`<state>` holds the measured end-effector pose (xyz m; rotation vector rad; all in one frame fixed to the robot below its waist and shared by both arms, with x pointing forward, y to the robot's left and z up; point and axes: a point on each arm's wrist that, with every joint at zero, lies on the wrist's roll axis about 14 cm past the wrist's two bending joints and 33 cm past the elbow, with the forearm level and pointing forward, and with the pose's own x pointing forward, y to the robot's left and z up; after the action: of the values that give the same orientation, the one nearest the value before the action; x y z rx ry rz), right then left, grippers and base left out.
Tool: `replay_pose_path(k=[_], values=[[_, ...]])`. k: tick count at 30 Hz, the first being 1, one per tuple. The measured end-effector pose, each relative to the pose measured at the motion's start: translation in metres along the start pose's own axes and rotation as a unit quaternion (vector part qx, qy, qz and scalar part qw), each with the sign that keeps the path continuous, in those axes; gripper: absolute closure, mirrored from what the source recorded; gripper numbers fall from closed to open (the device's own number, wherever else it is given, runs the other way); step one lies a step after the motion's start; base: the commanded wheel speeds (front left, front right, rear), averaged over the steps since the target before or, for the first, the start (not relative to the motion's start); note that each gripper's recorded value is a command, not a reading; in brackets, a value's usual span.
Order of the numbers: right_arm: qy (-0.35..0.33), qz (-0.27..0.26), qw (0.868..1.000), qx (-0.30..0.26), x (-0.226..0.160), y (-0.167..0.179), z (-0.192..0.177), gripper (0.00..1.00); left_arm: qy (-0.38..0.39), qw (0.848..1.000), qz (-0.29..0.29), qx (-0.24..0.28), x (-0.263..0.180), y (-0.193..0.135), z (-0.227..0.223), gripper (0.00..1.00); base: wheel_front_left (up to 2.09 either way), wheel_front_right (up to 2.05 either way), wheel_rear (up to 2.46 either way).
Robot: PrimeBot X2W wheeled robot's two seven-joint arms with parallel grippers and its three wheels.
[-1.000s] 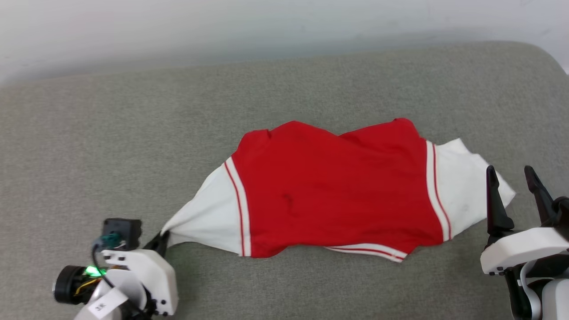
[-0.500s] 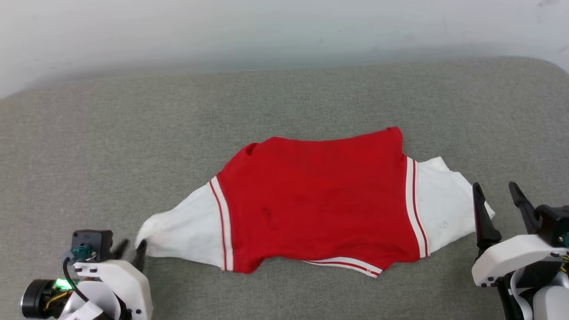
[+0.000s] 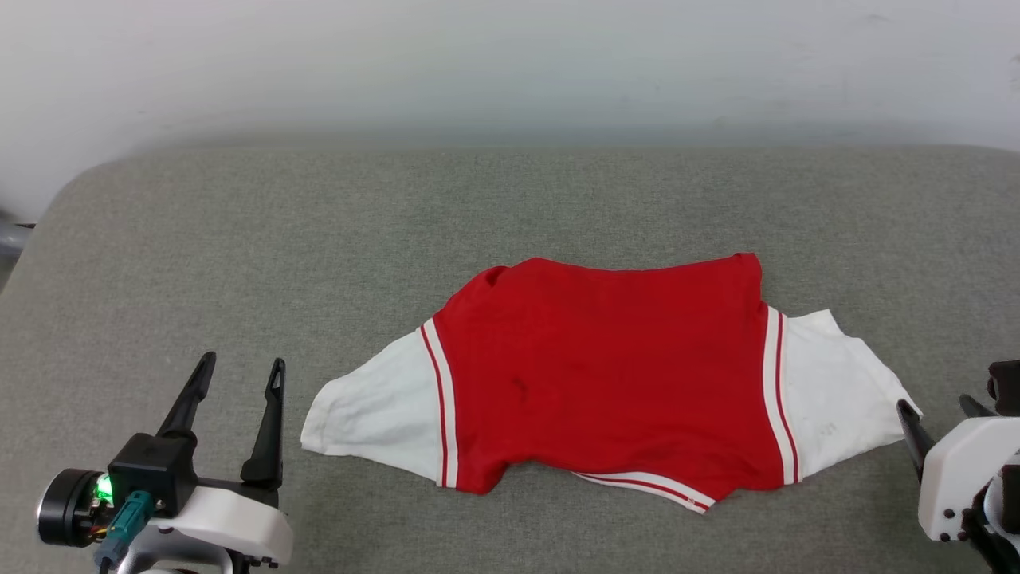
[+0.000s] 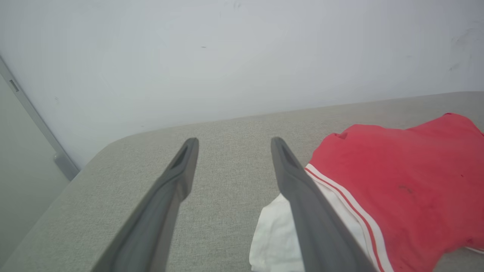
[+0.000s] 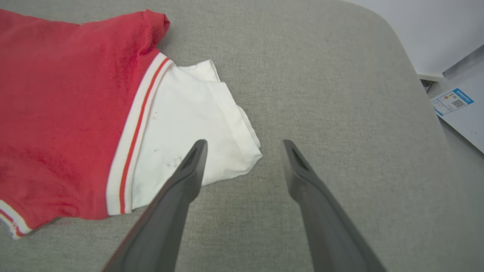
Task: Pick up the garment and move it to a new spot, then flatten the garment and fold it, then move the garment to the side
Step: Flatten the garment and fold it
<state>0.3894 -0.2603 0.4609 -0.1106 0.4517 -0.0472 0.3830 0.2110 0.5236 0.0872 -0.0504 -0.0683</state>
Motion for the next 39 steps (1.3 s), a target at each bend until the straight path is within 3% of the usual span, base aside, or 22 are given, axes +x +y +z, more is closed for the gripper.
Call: replay_pose_path(k=[4,9,24,25,26,27,33,39], values=[[0.106,0.0,0.994,0.005,0.008,-0.011,-0.027,0.0,-0.012,1.0,0.003,0.0,-0.006,0.0,0.001,0.0,0.0,0.0,0.0],[0.175,-0.002,0.984,0.0,0.024,-0.017,-0.038,0.0,0.002,1.0,0.006,-0.002,-0.009,0.003,-0.007,0.0,0.0,0.0,0.0],[0.266,0.026,0.963,-0.019,0.056,0.008,-0.083,0.0,0.031,0.999,0.037,0.001,-0.015,0.024,-0.025,0.0,0.0,0.0,0.0],[0.271,0.028,0.962,-0.019,0.057,0.01,-0.086,0.11,0.031,0.999,0.037,0.0,-0.015,0.025,-0.025,0.0,0.0,0.0,0.0],[0.275,0.029,0.961,-0.019,0.056,0.011,-0.089,0.69,0.031,0.999,0.038,-0.001,-0.014,0.025,-0.026,0.0,0.0,0.0,0.0],[0.277,0.03,0.96,-0.019,0.056,0.011,-0.09,1.0,0.032,0.999,0.038,-0.001,-0.014,0.025,-0.026,0.0,0.0,0.0,0.0],[0.257,0.028,0.966,-0.008,0.052,0.01,-0.085,1.0,0.038,0.999,0.031,-0.007,-0.015,0.023,-0.027,0.0,0.0,0.0,0.0],[0.191,0.003,0.982,0.01,0.043,-0.012,-0.05,1.0,0.083,0.996,-0.005,-0.03,-0.015,0.003,-0.04,0.0,0.0,0.0,0.0]])
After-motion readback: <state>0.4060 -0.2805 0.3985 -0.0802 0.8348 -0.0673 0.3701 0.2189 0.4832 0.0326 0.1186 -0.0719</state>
